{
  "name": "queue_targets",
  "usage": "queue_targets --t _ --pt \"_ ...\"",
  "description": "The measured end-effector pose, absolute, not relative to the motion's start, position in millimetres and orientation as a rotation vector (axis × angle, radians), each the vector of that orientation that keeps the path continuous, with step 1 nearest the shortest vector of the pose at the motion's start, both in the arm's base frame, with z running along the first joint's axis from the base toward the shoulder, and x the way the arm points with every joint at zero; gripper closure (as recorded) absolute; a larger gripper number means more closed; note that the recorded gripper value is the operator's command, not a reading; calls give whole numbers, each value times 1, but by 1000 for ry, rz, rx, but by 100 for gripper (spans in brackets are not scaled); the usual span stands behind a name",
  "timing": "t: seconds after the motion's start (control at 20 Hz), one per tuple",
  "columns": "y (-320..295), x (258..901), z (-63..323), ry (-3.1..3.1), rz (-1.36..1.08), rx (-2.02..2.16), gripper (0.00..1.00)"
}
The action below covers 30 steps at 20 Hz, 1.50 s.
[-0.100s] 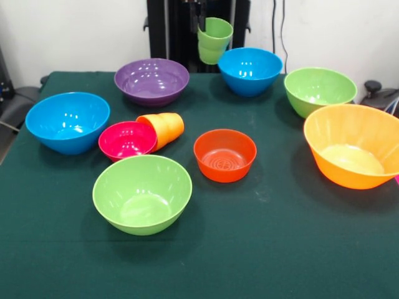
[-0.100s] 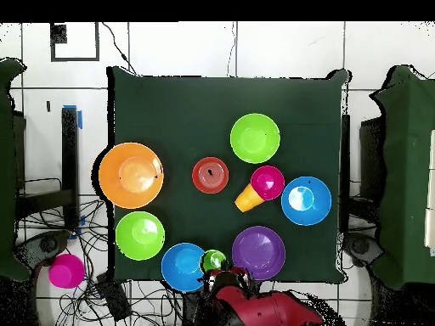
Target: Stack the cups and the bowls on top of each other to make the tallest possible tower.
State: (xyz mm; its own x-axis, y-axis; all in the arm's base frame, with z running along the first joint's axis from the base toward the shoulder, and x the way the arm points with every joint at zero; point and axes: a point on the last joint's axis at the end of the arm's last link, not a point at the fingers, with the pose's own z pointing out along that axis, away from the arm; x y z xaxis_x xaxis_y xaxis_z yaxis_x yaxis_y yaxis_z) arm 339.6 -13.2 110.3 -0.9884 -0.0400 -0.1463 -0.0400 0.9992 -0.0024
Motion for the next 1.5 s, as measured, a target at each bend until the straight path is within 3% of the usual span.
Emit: queue_targets --t 1.0,1.5 --pt "-3 367 109 2952 100 -113 100" --pt "-27 430 156 2918 109 110 100"
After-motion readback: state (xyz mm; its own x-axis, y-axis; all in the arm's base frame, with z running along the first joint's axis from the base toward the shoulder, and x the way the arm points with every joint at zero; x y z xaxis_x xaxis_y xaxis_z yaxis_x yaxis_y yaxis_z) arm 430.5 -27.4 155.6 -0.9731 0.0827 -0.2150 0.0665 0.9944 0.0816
